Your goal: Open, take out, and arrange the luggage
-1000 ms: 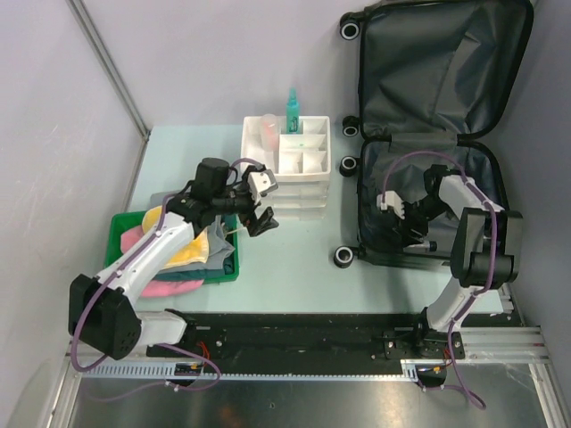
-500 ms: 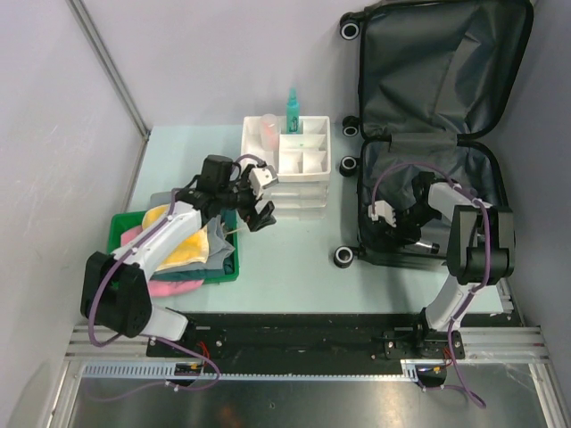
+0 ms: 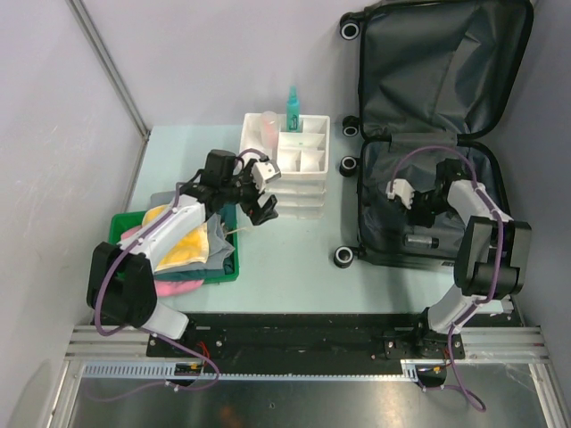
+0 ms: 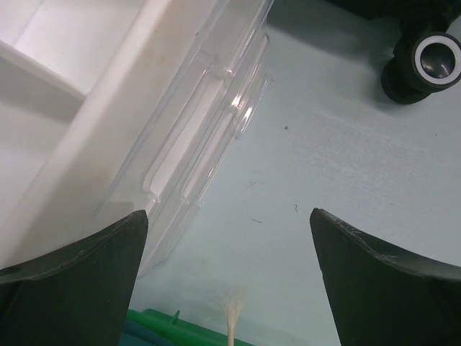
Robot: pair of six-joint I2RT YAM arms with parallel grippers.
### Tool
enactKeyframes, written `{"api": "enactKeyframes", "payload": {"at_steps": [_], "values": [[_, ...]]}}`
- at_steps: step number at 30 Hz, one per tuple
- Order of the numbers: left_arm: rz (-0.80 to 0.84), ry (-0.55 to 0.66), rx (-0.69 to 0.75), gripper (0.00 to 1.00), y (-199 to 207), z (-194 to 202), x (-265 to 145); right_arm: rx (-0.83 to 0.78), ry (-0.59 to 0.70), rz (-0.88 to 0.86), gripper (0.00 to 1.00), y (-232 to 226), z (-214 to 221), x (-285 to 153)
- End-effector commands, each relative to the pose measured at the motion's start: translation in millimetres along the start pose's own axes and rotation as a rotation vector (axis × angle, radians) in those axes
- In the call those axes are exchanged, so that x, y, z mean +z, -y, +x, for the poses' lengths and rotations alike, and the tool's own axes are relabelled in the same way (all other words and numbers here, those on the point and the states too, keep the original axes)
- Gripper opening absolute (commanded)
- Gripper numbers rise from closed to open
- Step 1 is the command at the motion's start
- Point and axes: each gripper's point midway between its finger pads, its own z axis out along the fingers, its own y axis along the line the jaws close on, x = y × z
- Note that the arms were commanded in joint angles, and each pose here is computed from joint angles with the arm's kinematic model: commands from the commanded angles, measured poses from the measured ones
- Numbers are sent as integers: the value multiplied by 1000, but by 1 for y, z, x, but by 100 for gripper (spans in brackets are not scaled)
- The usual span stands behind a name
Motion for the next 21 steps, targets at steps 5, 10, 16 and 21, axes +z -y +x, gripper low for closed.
{"api": "enactKeyframes", "payload": {"at_steps": [5,10,16,21], "values": [[-37,60,67,100,-19,-24,1,22,-2,-40,61,-7,7,-34],[-38,59,61,100,-18,-23,0,-24,-47,-124,62,-19,27,-28],[-37,76,62,100,-16,-28,-4,-29,-94,-172,61,-16,50,-5],[-49,127,126,100,-10,-47,-16,-48,-126,-181,60,-22,61,4]]}}
